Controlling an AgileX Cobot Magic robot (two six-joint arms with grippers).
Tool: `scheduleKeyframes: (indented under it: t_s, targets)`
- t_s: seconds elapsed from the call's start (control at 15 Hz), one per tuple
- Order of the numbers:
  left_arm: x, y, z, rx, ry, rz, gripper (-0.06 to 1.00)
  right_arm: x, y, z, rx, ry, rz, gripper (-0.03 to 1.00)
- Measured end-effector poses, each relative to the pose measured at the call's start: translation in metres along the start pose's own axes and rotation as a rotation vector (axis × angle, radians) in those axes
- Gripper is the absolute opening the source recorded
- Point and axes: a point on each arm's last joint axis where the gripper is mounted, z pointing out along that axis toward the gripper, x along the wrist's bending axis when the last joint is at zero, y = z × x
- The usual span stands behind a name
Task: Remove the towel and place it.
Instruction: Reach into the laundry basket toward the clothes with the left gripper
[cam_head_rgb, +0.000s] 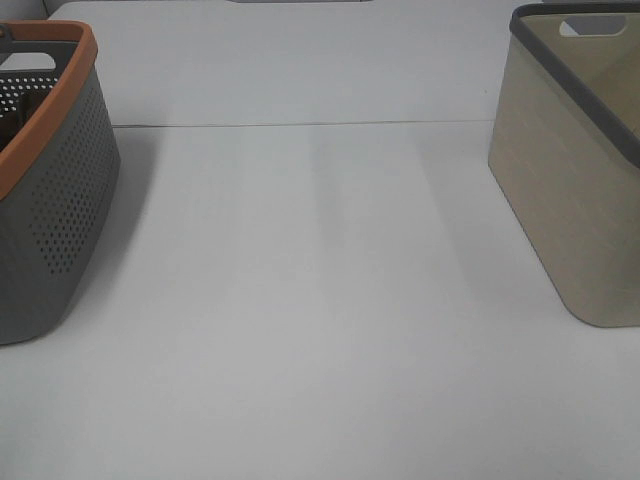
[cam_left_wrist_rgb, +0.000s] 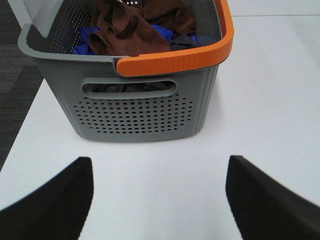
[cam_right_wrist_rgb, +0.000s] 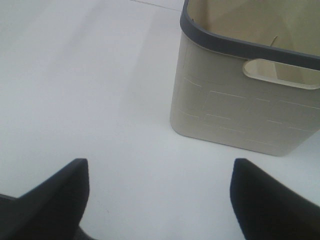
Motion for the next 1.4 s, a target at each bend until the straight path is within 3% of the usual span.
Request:
scheduleKeyframes:
  t_s: [1.4]
  targets:
    - [0.0000,0.0000,0.0000,0.000,0.000,0.000,0.71,0.0000,0.0000,0.0000,0.000,0.000,0.000,0.75]
